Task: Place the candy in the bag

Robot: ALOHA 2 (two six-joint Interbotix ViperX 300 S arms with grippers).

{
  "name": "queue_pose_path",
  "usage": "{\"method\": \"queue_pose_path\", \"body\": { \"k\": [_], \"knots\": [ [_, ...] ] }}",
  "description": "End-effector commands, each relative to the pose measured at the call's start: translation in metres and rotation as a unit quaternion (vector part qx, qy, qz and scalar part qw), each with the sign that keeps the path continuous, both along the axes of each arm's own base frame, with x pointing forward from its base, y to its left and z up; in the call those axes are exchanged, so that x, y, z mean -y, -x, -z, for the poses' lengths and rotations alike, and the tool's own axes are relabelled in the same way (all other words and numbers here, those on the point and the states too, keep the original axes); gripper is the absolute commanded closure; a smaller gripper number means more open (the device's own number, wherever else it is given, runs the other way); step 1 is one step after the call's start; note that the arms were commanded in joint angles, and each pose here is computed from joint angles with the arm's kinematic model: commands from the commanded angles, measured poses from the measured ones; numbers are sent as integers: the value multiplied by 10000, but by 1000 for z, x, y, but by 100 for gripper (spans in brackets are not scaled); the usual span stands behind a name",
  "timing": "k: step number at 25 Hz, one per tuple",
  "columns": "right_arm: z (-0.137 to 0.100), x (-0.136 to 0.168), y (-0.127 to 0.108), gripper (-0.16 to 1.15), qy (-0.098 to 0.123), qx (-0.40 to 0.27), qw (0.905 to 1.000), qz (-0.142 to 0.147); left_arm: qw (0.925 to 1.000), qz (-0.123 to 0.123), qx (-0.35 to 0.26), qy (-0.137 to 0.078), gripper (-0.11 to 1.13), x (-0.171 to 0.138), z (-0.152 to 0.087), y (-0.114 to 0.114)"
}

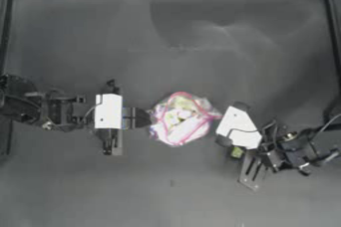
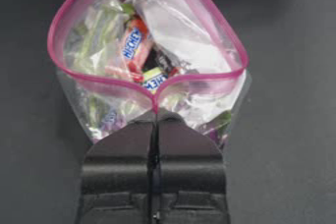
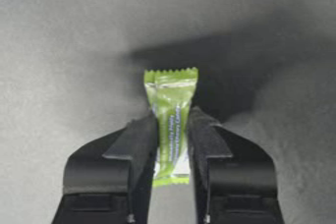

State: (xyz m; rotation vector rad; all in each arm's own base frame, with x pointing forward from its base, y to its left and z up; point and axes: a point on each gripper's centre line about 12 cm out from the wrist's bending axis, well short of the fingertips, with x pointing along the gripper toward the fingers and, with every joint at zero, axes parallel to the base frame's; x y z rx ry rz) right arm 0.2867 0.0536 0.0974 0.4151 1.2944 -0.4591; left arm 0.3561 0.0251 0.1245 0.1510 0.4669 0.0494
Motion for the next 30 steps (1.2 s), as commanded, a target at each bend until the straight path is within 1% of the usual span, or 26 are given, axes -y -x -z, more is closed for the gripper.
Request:
{"method": "queue_pose_path", "body": {
  "k": [1, 6, 11, 14, 16, 18, 20, 22, 24, 30],
  "knots": [
    [-6, -3, -4, 41, -41, 101, 9999, -13, 9998, 10, 183, -19, 96, 0, -10, -5],
    [-9, -5, -4, 42, -50, 146, 9999, -41, 9998, 10, 183, -19, 96, 0, -10, -5],
    [-15, -6, -4, 48, -67, 214, 9997, -52, 9998, 7, 191, -13, 96, 0, -11, -6],
    [-22, -5, -1, 48, -29, 189, 9998, -39, 9998, 13, 191, -17, 96, 0, -11, -6],
    [-28, -4, 1, 48, 9, 218, 9997, -61, 9998, 10, 191, -20, 96, 0, -11, -6],
    [-39, -3, 2, 48, 15, 357, 9993, -72, 9998, 7, 184, -13, 96, 0, -10, -6],
    [-53, -2, 1, 49, 67, 540, 9984, -120, 9998, 7, 184, -13, 96, 0, -10, -6],
    [-68, 1, 0, 49, 153, 701, 9973, -167, 9998, 7, 184, -13, 96, 0, -10, -6],
    [-85, 4, -3, 49, 295, 889, 9953, -256, 9998, 7, 184, -13, 96, 0, -10, -6],
    [-121, 10, -21, 49, 805, 1431, 9845, -617, 9998, 7, 184, -13, 96, 0, -10, -6]
  ]
}}
